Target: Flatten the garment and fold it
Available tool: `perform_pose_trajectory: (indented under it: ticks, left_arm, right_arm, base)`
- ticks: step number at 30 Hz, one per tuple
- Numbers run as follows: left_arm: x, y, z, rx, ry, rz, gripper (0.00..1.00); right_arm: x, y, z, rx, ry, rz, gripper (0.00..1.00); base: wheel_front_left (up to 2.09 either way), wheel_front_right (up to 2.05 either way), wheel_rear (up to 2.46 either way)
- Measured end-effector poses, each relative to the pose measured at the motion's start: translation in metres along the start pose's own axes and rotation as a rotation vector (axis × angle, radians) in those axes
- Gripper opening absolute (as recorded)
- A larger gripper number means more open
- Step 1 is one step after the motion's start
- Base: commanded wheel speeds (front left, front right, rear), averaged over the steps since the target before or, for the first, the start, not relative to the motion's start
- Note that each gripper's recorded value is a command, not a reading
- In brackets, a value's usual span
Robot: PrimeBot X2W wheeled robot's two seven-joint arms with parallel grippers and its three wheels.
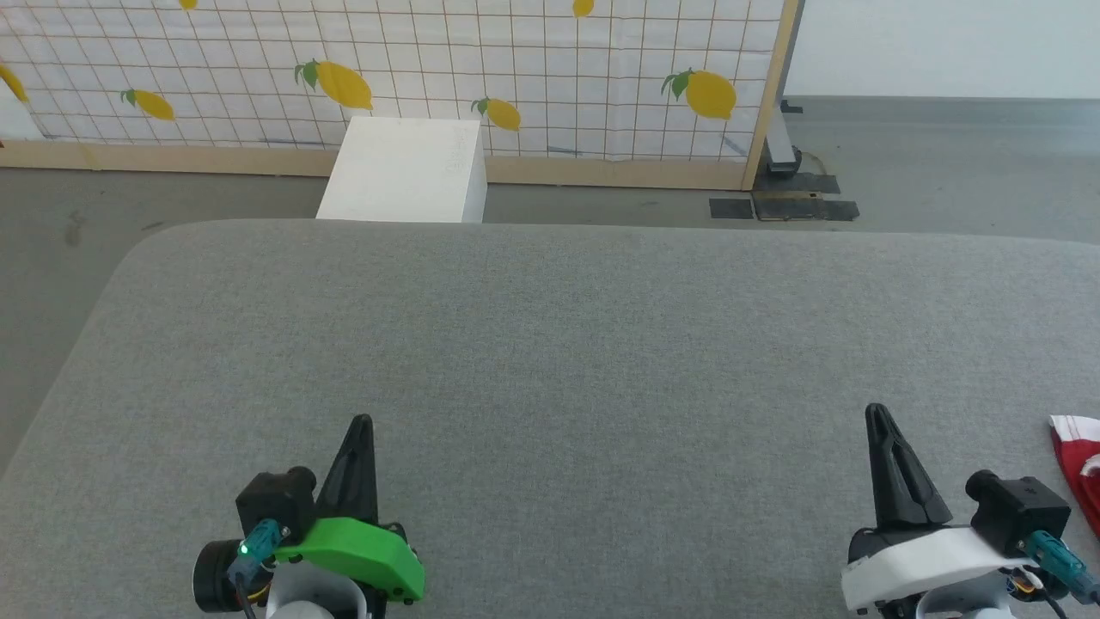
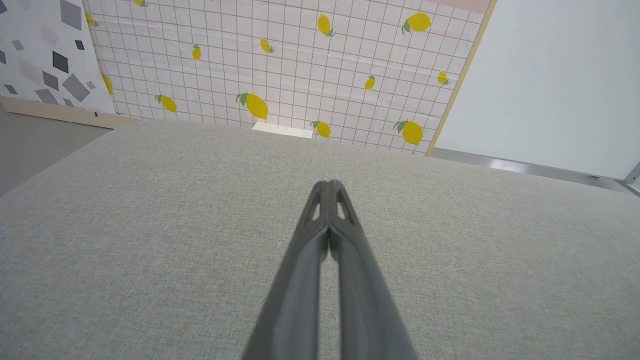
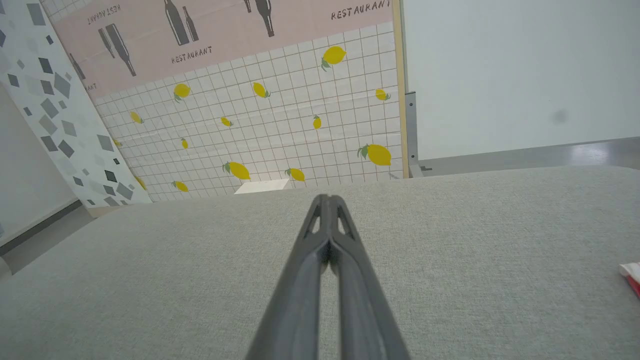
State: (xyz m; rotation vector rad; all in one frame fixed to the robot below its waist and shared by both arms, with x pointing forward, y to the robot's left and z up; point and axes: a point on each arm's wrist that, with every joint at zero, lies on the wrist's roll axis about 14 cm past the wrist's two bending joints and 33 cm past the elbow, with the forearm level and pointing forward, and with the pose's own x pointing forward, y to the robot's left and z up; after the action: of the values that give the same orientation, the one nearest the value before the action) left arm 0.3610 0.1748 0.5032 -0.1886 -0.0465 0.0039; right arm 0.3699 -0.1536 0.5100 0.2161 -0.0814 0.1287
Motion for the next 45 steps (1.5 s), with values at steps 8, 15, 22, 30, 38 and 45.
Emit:
perform_pose_trajectory:
  ticks: [8, 15, 22, 30, 38, 45]
  left_arm:
    - [0.002, 0.000, 0.003, 0.009, -0.001, 0.000, 0.00]
    - [0.004, -0.002, 0.006, 0.030, -0.003, -0.008, 0.00]
    - [0.006, -0.004, 0.008, 0.037, -0.002, -0.015, 0.00]
    - [0.008, -0.004, 0.011, 0.045, -0.006, -0.014, 0.00]
    - [0.009, -0.005, 0.013, 0.072, -0.003, -0.018, 0.00]
    - [0.009, -0.005, 0.013, 0.082, 0.002, -0.021, 0.00]
  right_arm:
    - [0.000, 0.000, 0.000, -0.016, 0.009, 0.002, 0.00]
    - [0.000, 0.000, 0.001, -0.029, 0.015, 0.004, 0.00]
    - [0.000, 0.000, 0.001, -0.046, 0.024, 0.006, 0.00]
    - [0.000, 0.000, 0.002, -0.061, 0.031, 0.008, 0.00]
    - [0.000, 0.000, 0.003, -0.076, 0.040, 0.009, 0.00]
    - [-0.001, 0.000, 0.003, -0.090, 0.045, 0.010, 0.00]
  base:
    - [0.00, 0.00, 0.00]
    - [0.00, 0.00, 0.00]
    - [0.00, 0.00, 0.00]
    - [0.00, 0.00, 0.00]
    - [0.00, 0.00, 0.00]
    - [0.00, 0.00, 0.00]
